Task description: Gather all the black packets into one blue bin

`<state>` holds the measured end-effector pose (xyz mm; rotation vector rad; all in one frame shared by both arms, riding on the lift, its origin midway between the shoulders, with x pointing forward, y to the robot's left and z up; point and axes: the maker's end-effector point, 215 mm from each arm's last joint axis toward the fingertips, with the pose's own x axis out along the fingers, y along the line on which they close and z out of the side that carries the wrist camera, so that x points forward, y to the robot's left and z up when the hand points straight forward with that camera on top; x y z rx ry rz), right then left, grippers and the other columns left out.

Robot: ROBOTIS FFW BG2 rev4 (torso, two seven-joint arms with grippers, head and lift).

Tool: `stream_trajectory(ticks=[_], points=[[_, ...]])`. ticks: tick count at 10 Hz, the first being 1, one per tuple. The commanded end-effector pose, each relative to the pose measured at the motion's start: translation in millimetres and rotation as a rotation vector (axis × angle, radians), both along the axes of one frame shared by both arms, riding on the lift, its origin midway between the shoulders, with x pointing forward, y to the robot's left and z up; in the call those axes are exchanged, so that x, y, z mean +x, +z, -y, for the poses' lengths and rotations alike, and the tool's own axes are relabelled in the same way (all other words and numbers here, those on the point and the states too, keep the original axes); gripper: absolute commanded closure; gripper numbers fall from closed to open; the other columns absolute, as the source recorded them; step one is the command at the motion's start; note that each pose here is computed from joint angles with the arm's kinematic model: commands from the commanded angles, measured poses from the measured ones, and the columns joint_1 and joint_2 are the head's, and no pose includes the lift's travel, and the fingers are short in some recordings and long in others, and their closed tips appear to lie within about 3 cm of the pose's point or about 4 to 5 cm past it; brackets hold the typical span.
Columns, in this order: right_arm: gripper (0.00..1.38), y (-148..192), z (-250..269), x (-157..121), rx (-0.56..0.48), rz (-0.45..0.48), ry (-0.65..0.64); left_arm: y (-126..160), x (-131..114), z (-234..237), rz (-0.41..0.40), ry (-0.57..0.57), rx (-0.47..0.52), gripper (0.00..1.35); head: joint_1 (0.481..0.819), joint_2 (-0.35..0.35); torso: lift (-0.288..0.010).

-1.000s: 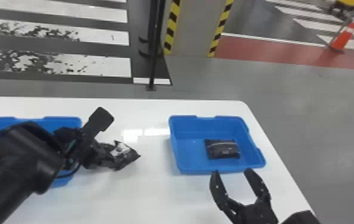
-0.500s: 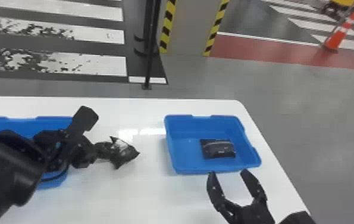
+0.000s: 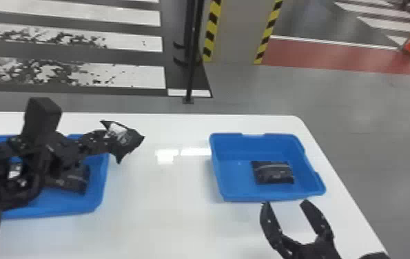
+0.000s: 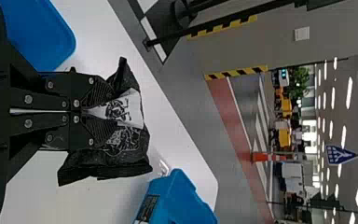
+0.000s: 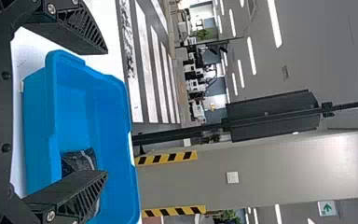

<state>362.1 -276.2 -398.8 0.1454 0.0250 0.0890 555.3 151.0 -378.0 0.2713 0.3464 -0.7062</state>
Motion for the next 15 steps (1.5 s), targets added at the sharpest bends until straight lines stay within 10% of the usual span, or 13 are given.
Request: stream_trajectory(ticks=[1,4,6,7,10,15], points=[[0.10,-0.9,-0.4,-0.6,0.001,-0.004,0.001,11.3,-17.3,-56.0,0.028,0.102,0.025,1.20,0.695,-0.160,-0.110],[0.10,-2.3,-3.1,0.4,0.001,-0.011,0.012,-7.6,-38.9,-134.2,-0.014,0.225,0.061,1.16,0.695,-0.046,-0.110],[0.10,-4.0,-4.3,1.8,-0.001,-0.016,0.017,-18.9,-55.1,-172.4,-0.033,0.302,0.053,0.17,0.695,0.021,-0.110],[0.10,-2.8,-4.6,2.2,-0.003,-0.013,0.018,-11.1,-60.9,-174.4,0.018,0.294,0.034,0.04,0.695,0.050,-0.110],[0.10,7.8,-7.3,8.9,-0.057,-0.017,0.038,39.3,-102.9,-150.3,0.214,0.294,-0.077,0.23,0.695,0.066,-0.110],[0.09,10.4,-14.6,64.8,-0.181,-0.157,0.145,61.5,-209.0,-156.6,0.320,0.433,-0.229,0.24,0.695,0.064,-0.110]])
